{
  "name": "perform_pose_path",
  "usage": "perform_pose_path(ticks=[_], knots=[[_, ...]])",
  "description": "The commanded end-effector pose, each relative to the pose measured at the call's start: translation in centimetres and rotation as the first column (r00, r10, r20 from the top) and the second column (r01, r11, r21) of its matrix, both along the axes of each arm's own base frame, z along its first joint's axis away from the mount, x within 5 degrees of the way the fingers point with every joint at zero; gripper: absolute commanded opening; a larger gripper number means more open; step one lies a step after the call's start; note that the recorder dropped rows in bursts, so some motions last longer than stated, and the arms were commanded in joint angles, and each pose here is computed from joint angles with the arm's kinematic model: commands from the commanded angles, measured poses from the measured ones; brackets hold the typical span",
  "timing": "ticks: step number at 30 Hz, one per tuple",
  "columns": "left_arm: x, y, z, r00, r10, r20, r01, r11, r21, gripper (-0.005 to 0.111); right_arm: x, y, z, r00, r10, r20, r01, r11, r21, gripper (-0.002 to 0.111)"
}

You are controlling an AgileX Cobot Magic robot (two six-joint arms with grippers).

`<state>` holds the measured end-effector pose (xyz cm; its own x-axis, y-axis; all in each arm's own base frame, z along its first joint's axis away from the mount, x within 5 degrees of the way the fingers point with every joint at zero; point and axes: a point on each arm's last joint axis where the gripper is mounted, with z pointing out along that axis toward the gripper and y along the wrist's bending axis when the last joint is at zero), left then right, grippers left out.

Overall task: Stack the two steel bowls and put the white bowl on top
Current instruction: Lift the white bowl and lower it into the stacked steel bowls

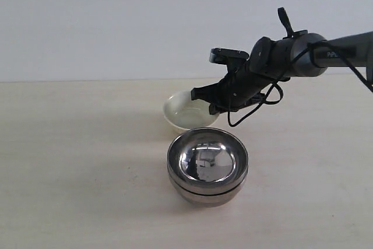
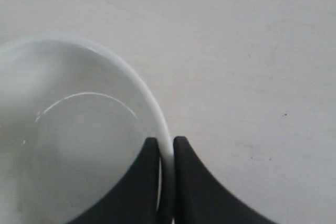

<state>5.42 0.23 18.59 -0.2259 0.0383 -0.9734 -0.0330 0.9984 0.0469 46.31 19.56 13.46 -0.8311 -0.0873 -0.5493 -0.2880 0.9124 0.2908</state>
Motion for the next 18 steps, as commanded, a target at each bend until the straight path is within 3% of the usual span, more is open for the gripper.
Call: perform_pose_path(ticks=[1,11,18], knots=[[0.0,0.0,-0.1,1.000,0.001,0.001,-0.001,1.000,-0.002,0.004,-0.2,-0.1,2.7,0.999,0.016,0.040,-0.016,1.000,0.011,0.000],[0.0,0.0,-0.1,1.000,0.001,0.001,-0.001,1.000,-0.002,0.004,-1.8,-0.3,9.0,0.993,0.075,0.097,-0.078,0.997,0.027,0.000],[0.0,0.0,-0.1,1.000,0.001,0.001,-0.001,1.000,-0.002,0.004,-4.8,-0.8,13.4,0.975,0.217,0.057,-0.217,0.976,-0.003,0.000]])
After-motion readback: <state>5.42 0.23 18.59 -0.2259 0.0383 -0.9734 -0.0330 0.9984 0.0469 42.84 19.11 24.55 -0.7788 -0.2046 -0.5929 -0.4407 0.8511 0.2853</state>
